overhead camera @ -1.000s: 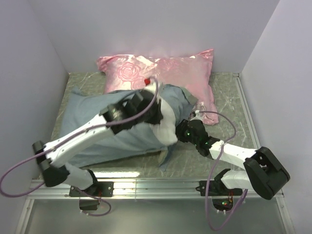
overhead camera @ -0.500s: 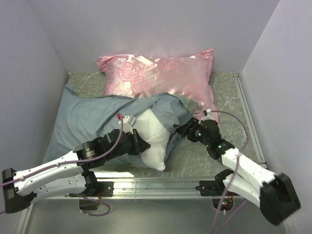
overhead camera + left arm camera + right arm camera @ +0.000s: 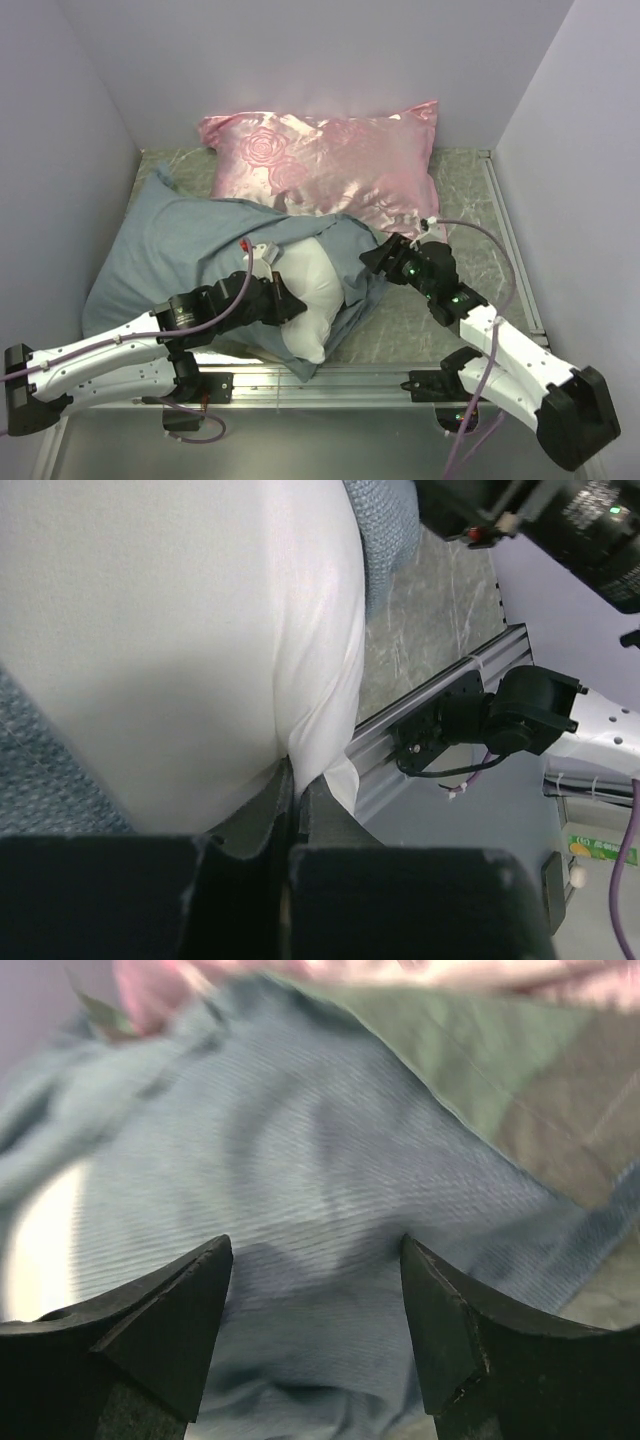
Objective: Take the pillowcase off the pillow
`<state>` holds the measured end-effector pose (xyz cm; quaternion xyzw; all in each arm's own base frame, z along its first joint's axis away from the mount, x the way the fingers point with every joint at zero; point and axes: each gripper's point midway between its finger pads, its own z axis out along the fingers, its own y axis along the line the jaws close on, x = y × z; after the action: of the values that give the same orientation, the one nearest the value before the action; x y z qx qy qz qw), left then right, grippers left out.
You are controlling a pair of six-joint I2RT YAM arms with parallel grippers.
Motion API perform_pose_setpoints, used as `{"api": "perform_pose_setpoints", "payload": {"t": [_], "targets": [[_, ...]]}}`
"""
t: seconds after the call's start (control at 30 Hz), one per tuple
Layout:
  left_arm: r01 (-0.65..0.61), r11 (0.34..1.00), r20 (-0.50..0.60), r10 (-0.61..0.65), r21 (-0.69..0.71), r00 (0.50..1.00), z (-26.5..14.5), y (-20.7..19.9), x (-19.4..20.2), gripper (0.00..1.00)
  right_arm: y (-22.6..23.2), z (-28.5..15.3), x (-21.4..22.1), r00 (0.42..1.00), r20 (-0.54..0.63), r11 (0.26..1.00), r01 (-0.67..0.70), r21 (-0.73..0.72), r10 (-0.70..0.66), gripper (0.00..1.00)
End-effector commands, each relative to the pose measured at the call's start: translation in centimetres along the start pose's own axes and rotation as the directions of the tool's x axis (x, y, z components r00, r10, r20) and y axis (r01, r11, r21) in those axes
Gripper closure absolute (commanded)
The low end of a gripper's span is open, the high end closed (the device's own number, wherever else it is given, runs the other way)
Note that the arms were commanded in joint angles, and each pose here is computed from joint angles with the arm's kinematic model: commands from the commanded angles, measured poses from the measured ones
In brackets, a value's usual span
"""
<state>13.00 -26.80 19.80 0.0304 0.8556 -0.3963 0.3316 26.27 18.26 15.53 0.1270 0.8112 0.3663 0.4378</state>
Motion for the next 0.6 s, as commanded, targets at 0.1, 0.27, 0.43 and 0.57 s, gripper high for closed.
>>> {"api": "perform_pose_setpoints", "payload": {"t": [0.1,0.27,0.43,0.57], "targets": [[0.005,0.999,0.021,-0.006,0.039,1.000,-0.7,-1.5,-0.7,0.99,-0.7,1.6,1.1,0.999,-0.034,0.999,-0.034,0.035,0.035,0.28],[-0.002,0.997,0.020,0.000,0.078,1.000,-1.5,-2.8,-1.1,1.00,-2.1,2.3,0.4,0.997,-0.010,0.992,-0.076,0.103,0.077,0.76],[-0.032,0.987,-0.001,0.033,0.154,0.999,-3.3,-5.2,-1.6,0.99,-5.3,2.9,-2.8,0.992,0.056,0.964,-0.124,0.237,0.114,1.00],[-0.060,0.974,-0.027,0.068,0.216,0.997,-5.2,-7.1,-1.6,0.99,-8.5,2.4,-6.7,0.975,0.149,0.933,-0.203,0.297,0.165,1.00]]}}
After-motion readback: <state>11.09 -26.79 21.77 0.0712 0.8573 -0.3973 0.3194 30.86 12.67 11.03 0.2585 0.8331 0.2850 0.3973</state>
